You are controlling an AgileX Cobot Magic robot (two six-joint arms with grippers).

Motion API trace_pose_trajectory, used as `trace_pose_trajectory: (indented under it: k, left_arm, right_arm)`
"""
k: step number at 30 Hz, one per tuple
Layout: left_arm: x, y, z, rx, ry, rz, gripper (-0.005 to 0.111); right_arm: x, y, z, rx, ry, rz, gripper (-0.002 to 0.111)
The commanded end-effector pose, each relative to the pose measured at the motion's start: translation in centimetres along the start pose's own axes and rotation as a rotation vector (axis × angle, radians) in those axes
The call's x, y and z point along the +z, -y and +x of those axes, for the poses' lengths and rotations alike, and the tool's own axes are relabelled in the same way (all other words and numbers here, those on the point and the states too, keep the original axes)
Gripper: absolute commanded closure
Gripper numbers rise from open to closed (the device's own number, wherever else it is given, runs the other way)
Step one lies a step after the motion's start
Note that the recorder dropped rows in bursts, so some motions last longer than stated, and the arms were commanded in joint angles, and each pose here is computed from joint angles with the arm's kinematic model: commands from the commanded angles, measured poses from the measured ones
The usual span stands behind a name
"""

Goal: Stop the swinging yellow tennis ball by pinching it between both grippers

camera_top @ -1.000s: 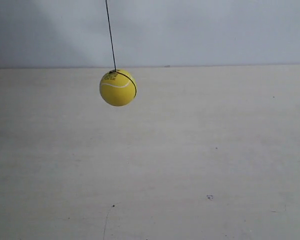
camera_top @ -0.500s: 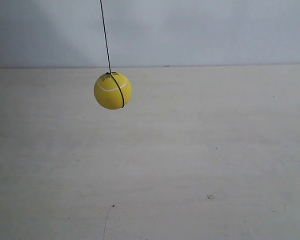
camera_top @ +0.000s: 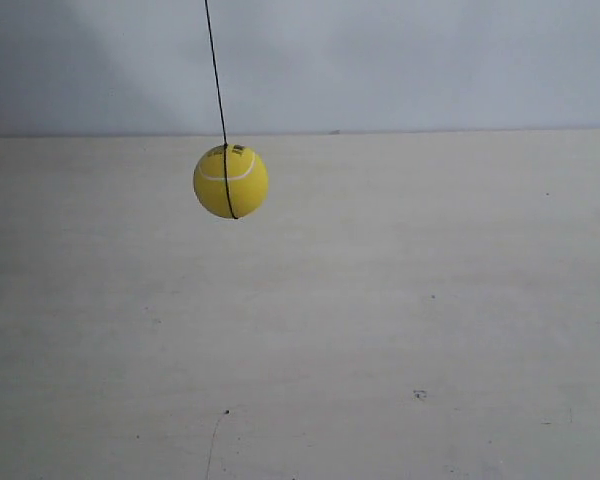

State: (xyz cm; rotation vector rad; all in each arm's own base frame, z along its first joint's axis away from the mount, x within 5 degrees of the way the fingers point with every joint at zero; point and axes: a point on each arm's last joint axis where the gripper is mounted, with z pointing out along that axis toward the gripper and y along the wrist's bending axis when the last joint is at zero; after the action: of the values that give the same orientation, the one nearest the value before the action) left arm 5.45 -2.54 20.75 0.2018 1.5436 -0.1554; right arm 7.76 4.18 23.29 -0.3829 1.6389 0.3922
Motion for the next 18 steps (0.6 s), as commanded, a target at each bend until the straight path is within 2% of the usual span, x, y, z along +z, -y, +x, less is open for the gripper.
trace_pose_trajectory:
  k: [1, 5, 10, 18]
  left_arm:
    - [0.0, 0.0, 0.1, -0.004, 0.002, 0.004, 0.102]
    - [0.0, 0.0, 0.1, -0.004, 0.002, 0.004, 0.102]
    - [0.0, 0.0, 0.1, -0.004, 0.002, 0.004, 0.102]
    - [0.0, 0.0, 0.1, -0.004, 0.001, 0.004, 0.102]
  right_arm:
    - [0.0, 0.0, 0.0, 0.003, 0.002, 0.002, 0.108]
    - [0.0, 0.1, 0.0, -0.016, 0.000, 0.016, 0.108]
    - [-0.6, 1.0, -0.1, -0.016, 0.023, 0.121, 0.108]
    - [-4.1, 1.0, -1.6, 0.026, 0.308, 0.236, 0.108]
